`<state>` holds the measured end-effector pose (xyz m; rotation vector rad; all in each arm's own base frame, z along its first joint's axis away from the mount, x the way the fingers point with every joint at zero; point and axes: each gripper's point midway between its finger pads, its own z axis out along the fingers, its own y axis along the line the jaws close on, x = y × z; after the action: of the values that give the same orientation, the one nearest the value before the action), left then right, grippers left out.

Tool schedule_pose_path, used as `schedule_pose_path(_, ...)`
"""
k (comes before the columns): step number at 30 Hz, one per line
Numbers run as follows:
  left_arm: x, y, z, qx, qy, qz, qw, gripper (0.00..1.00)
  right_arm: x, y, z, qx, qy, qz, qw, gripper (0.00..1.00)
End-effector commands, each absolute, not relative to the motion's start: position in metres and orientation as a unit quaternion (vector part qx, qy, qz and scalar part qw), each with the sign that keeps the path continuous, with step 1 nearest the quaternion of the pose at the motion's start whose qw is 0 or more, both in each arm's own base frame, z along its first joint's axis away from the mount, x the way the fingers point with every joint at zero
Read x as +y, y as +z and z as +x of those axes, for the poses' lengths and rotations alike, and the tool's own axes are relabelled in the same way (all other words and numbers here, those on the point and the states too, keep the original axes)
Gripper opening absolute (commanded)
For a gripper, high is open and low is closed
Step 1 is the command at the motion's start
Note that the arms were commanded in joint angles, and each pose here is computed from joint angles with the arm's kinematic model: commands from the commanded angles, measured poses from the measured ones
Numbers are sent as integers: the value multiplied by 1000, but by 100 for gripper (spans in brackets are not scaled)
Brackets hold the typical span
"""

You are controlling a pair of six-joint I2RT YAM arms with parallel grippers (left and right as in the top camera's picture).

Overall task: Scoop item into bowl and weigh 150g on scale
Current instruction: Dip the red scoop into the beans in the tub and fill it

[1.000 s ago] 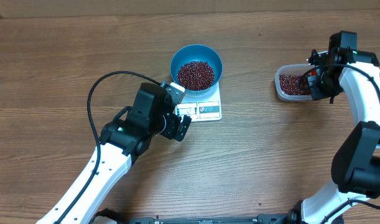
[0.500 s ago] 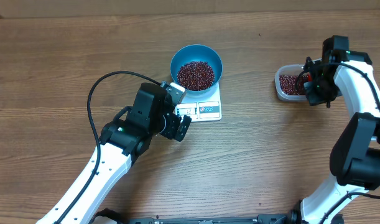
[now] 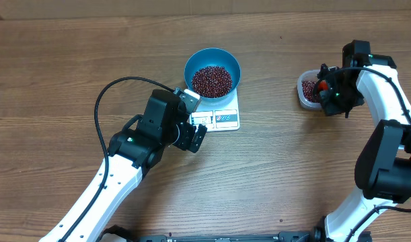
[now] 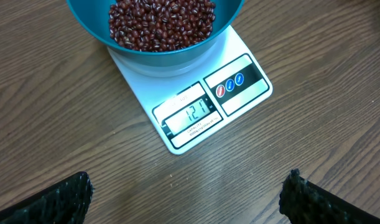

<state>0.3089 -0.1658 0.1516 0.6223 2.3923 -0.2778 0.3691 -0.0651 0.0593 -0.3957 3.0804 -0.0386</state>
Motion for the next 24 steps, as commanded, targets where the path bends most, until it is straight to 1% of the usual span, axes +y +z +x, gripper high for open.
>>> schedule_pose_path(1, -163, 149, 310, 912, -101, 236, 320, 100, -34, 58, 377, 987, 66, -137, 46, 4)
schedule_pose_path(14, -163, 149, 310, 912, -101, 236, 320, 100, -14, 67, 370, 981, 169, -82, 49, 4)
schedule_pose_path(19, -163, 149, 310, 912, -101, 236, 320, 99, -21, 70, 372, 979, 198, -18, 53, 4)
schedule_pose_path(24, -163, 149, 310, 912, -101, 236, 320, 100, -38, 71, 371, 977, 201, 38, 53, 4)
